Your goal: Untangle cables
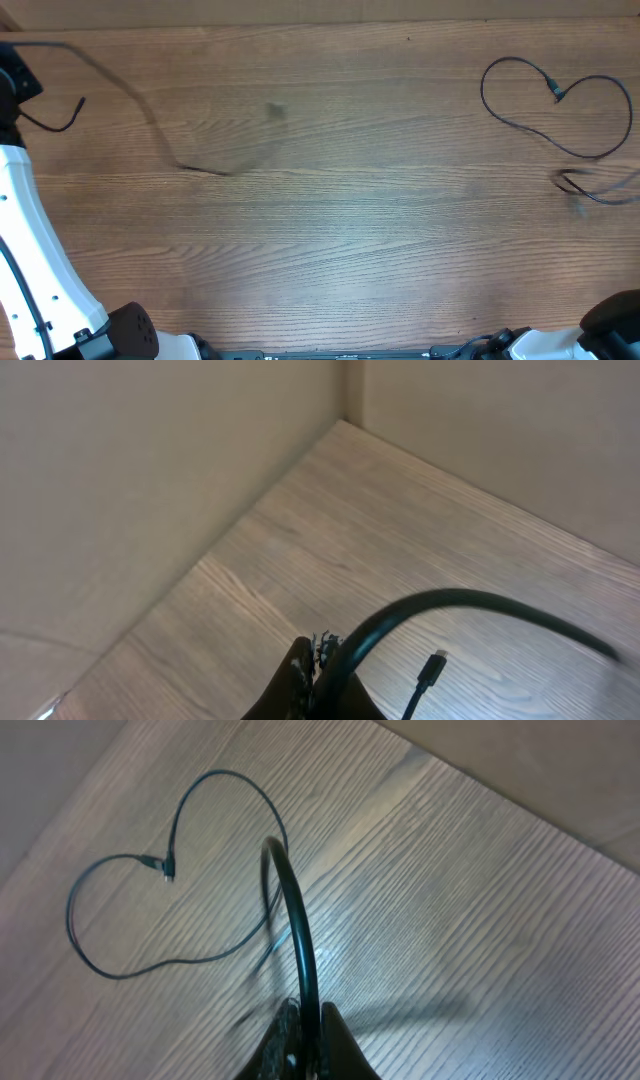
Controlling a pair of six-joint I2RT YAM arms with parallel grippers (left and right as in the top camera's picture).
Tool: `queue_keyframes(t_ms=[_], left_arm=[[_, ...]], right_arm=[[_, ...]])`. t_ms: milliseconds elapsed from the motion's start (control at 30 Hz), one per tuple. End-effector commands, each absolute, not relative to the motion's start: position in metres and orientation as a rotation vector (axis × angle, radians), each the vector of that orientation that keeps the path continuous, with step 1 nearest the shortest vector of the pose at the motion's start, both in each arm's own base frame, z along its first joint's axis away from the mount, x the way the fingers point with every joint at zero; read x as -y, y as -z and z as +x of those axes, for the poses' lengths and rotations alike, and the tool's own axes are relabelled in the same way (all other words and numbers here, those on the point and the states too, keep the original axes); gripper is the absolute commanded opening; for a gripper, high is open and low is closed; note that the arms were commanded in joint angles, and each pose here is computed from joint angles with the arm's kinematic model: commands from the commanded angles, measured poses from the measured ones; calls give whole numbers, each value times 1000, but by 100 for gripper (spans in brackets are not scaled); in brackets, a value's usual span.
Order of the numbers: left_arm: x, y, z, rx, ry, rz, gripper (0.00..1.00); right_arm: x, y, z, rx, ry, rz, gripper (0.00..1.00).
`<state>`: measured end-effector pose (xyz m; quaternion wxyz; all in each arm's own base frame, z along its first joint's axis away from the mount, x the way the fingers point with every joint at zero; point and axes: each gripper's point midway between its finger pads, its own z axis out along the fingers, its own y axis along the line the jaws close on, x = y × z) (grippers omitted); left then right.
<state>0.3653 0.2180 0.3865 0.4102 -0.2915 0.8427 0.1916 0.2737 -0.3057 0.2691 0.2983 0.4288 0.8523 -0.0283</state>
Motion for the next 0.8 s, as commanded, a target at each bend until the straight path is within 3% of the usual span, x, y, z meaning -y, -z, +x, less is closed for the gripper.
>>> queue_keyframes(t_ms=[0,200,567,767], left_arm=[[-228,-398,357,-2077,-494,-771,4],[-198,-393,375,-2136,-293,-619,4],[-51,-392,414,-2207,159,-4,4],[26,-392,417,-2200,249,213,4]], right_arm=[[297,-289,281,-2211,-6,1072,4],[273,-292,302,-2232,-112,952,4],[146,-300,378,-2350,-368,415,4],[104,-302,392,-2380,-399,320,4]])
